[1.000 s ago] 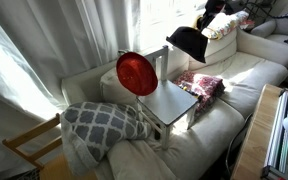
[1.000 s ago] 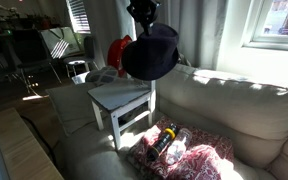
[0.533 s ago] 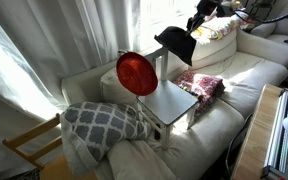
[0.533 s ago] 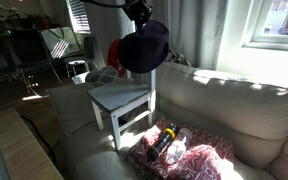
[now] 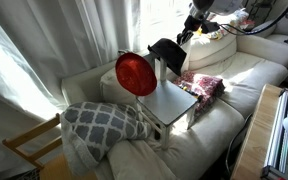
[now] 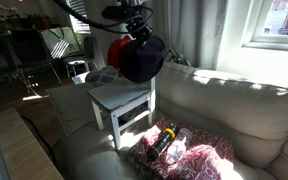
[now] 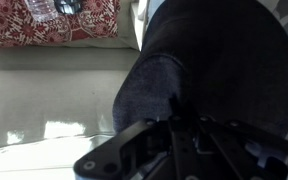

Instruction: Hang the black hat on the backrest of the wooden chair then put the orange hat on the seat

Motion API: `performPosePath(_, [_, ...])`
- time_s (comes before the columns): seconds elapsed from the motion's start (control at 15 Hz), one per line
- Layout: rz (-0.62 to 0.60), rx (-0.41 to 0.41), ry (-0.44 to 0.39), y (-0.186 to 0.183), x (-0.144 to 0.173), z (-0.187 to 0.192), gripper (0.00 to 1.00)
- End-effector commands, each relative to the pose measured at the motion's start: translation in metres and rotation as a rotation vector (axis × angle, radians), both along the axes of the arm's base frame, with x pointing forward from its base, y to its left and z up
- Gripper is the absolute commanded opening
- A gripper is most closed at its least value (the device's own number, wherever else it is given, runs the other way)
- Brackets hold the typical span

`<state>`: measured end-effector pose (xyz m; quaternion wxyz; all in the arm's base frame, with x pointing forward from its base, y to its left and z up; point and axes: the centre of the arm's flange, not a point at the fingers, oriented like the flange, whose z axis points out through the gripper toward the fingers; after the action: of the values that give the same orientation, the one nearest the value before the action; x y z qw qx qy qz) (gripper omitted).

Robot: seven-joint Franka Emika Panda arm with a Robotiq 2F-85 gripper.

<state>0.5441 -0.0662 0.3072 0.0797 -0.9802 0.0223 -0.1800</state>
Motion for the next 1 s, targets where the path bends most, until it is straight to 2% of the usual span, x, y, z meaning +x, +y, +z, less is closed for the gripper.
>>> performPosePath(0.0, [-0.027,0.005,0.011,0.013,0.021,-0.030,0.32])
performPosePath(0.13, [-0.030,0.001,0.025,0.016,0.023,-0.037,0.39])
performPosePath(0.4, [-0.056,-0.016,0.047,0.015,0.021,-0.041,0.68])
performPosePath(0.67, [-0.094,-0.100,0.080,0.021,0.004,-0.018,0.98])
performPosePath(0.8, [-0.098,-0.152,0.105,0.025,-0.003,-0.011,1.00])
performPosePath(0.93, [-0.084,-0.167,0.123,0.032,-0.014,-0.004,1.00])
